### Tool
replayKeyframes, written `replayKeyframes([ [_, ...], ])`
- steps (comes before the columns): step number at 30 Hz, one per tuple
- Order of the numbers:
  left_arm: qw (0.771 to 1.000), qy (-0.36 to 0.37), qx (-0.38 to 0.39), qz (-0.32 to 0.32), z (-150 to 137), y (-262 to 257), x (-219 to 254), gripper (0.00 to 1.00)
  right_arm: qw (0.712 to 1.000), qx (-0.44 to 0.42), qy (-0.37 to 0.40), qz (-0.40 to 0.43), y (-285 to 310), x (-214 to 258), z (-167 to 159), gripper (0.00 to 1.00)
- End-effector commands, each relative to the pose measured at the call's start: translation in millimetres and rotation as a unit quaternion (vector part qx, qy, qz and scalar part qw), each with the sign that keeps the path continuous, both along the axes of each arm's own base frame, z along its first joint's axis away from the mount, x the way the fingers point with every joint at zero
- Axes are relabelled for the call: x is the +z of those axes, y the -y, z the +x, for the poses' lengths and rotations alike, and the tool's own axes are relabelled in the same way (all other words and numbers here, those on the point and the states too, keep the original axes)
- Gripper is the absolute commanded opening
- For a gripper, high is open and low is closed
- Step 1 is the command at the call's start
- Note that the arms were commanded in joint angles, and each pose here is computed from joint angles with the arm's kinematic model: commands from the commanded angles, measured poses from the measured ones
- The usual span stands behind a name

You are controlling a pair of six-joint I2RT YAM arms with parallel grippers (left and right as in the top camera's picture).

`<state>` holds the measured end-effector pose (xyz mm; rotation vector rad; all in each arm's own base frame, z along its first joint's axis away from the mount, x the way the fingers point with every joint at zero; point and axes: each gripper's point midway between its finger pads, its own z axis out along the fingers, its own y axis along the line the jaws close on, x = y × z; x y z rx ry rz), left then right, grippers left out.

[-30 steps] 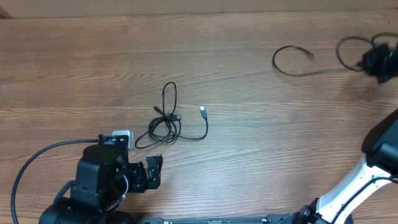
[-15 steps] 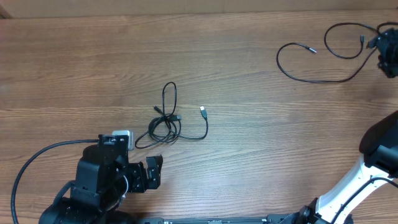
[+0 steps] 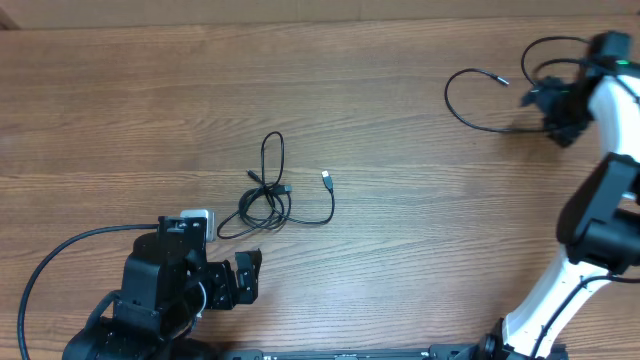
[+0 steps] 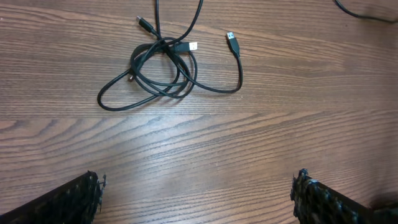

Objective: Untangle cables

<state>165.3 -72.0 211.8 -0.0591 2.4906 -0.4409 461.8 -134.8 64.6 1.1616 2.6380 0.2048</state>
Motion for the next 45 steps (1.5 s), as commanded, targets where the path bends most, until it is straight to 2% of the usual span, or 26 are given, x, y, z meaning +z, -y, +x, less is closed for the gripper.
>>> replayKeyframes([
  [1,1.0,-0.002,-0.009,0.003,0,2,-3,1.0,1.0,0.011,-0.003,-0.004,-25,-13,5,0.84],
  [8,1.0,-0.002,-0.009,0.003,0,2,-3,0.99,0.997,-0.039,-0.035,-0.06,-35,-37,-2,0.8],
  [17,1.0,-0.002,-0.009,0.003,0,2,-3,0.99,0.996,-0.034,-0.056,-0.062,-39,-70,-1,0.78],
  [22,1.0,-0.002,-0.009,0.003,0,2,-3,1.0,0.996,-0.042,-0.045,-0.061,-38,-72,5,0.76],
  [24,1.0,-0.002,-0.009,0.003,0,2,-3,1.0,0.996,-0.046,-0.037,-0.062,-37,-72,8,0.69],
  [26,1.0,-0.002,-0.009,0.003,0,2,-3,0.99,0.996,-0.046,-0.033,-0.063,-37,-71,11,0.52],
  [27,1.0,-0.002,-0.009,0.003,0,2,-3,1.0,0.996,-0.046,-0.032,-0.063,-36,-72,12,0.46],
  [29,1.0,-0.002,-0.009,0.003,0,2,-3,0.99,0.996,-0.046,-0.033,-0.062,-36,-76,12,0.42],
  [35,1.0,-0.002,-0.009,0.003,0,2,-3,1.0,0.996,-0.045,-0.052,-0.06,-37,-95,7,0.41],
  [38,1.0,-0.002,-0.009,0.003,0,2,-3,1.0,0.996,-0.045,-0.049,-0.06,-37,-95,9,0.22],
  [42,1.0,-0.002,-0.009,0.003,0,2,-3,1.0,0.996,-0.053,-0.037,-0.06,-28,-89,15,0.05],
  [45,1.0,-0.002,-0.009,0.003,0,2,-3,1.0,0.996,-0.071,-0.024,-0.055,-10,-69,23,0.04],
])
